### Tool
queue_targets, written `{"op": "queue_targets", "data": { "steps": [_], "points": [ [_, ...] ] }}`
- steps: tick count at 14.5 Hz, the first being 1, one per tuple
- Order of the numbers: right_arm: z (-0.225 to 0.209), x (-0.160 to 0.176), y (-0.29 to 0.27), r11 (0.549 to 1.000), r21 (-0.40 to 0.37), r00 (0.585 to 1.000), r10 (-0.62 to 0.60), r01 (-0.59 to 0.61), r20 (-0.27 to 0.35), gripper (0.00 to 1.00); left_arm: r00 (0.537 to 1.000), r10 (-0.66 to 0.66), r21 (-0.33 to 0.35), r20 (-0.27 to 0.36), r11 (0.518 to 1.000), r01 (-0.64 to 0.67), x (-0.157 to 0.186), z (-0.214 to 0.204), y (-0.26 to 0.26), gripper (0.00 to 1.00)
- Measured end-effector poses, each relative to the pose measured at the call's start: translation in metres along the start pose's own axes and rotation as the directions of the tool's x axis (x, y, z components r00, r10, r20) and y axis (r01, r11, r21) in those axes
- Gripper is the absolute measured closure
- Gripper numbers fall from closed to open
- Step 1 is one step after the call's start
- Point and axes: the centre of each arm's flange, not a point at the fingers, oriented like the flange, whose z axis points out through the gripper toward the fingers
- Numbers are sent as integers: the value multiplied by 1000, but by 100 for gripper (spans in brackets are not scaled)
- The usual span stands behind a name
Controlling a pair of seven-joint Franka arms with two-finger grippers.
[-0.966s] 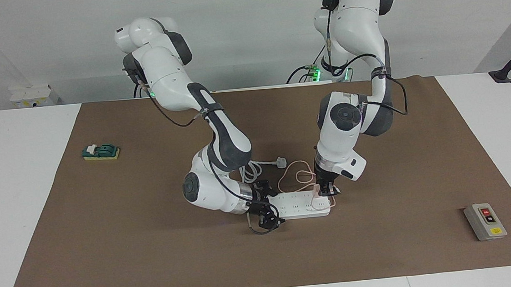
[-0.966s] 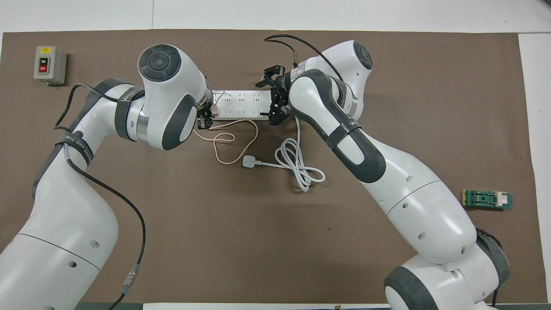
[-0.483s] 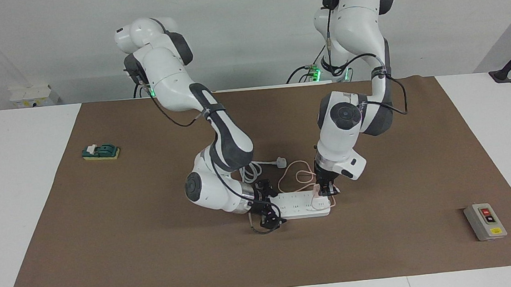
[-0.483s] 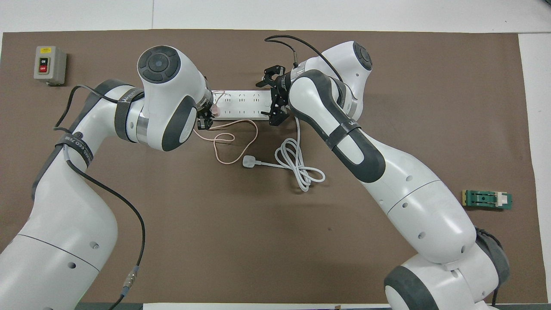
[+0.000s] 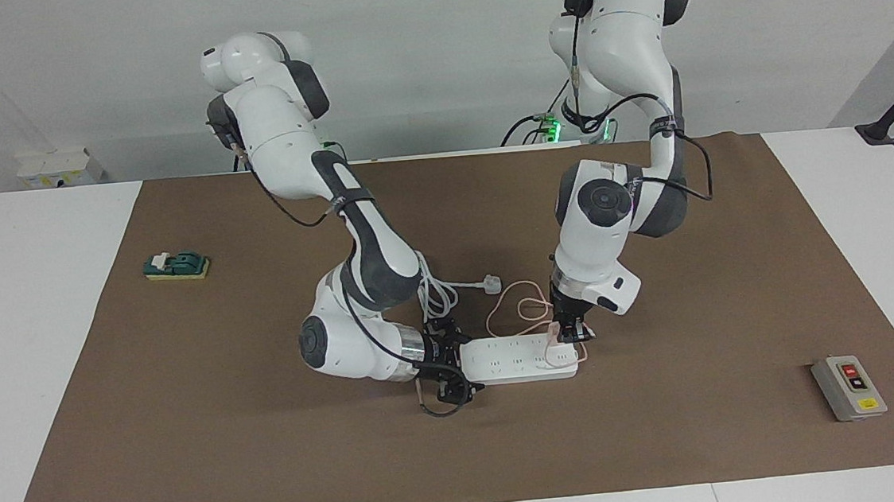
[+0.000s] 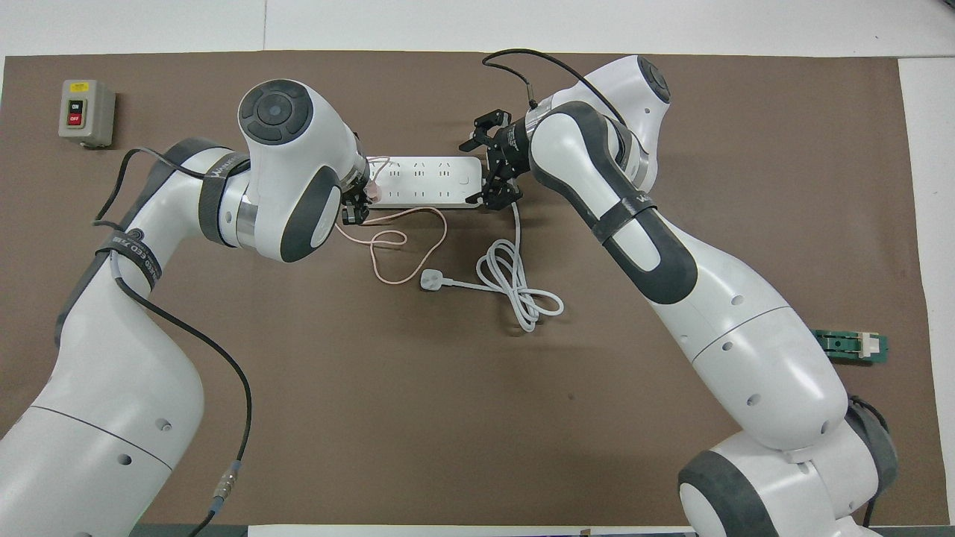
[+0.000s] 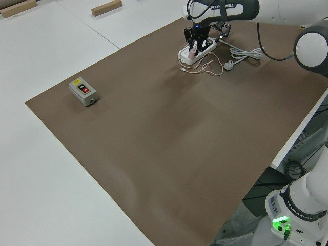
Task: Unplug charger and place it aside
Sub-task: 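Grasp the pink charger with the left gripper while the right gripper holds the strip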
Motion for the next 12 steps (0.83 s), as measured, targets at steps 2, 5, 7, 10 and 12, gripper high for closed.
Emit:
{"op": "queue_targets", "data": {
  "steps": [2,5,7,10,12],
  "points": [
    [1,0,-1,1000,0,1000,1,-1,5,0,1000,0,0,0,1000,0,0,0,0,69],
    [5,-1,-1,1000,4,1000,-4,4,12,0,1000,0,0,0,1000,0,0,0,0,69],
    [7,-4,-2,1000,19,1000,-14,14,12,0,1000,0,0,0,1000,0,0,0,0,69],
    [9,-6,-2,999,28,999,-38,38,12,0,1000,0,0,0,1000,0,0,0,0,69],
    [11,-6,-3,999,33,999,-42,41,19,0,1000,0,-1,0,1000,0,0,0,0,69]
  ]
}}
